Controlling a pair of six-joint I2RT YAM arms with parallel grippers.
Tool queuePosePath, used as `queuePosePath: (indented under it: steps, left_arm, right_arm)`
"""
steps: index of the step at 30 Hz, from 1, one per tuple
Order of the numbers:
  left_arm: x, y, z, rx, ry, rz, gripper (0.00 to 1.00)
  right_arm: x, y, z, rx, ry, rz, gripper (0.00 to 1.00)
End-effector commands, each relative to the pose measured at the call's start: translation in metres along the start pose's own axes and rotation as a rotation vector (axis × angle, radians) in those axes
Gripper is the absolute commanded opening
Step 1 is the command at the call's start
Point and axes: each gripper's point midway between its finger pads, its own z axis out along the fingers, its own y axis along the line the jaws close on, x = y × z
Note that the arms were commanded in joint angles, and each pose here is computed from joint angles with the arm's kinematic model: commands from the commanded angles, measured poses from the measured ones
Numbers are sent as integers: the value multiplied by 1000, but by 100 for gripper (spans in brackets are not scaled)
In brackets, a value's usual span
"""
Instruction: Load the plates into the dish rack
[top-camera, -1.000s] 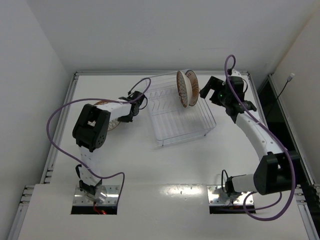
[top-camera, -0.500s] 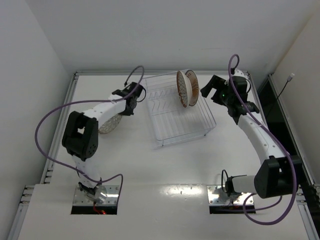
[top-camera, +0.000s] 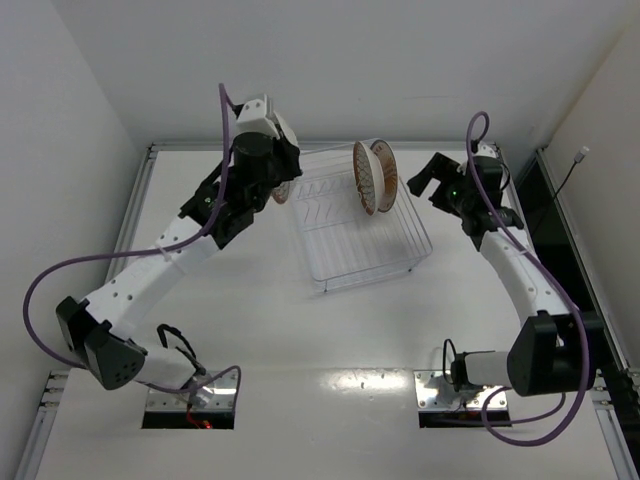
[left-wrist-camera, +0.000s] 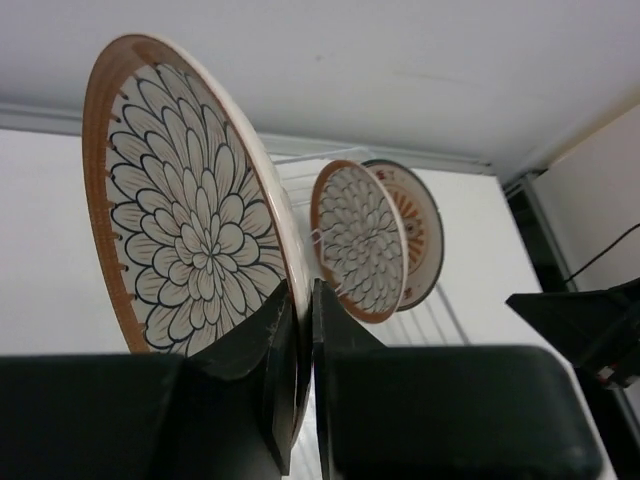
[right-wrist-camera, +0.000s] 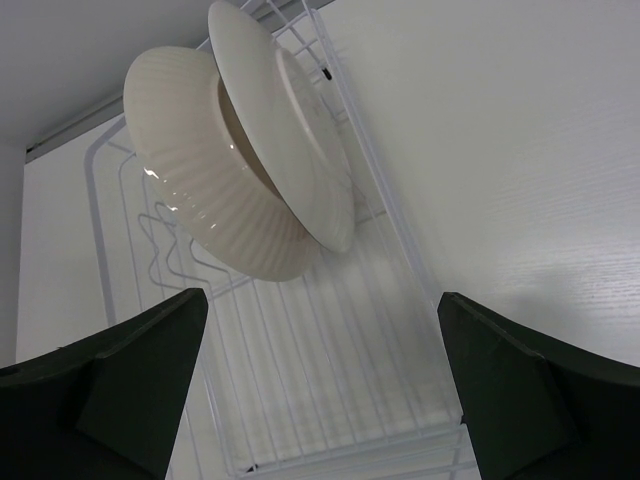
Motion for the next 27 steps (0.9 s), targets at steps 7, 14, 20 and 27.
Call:
queuePosePath:
  steps: [7, 14, 20, 27]
  left_arm:
    - [-57, -96, 22, 517, -226, -323, 0]
    - [-39, -104, 52, 564, -221, -474, 0]
    - [-19, -99, 69, 543, -207, -541, 0]
    - [5, -86, 89, 473, -195, -562, 0]
  right_arm:
    - [-20, 5, -5, -78, -65, 17, 97]
    - [-21, -11, -5, -73, -71, 37, 97]
    - [-19, -30, 2, -67, -56, 62, 97]
    - [-16, -49, 1, -67, -41, 101, 97]
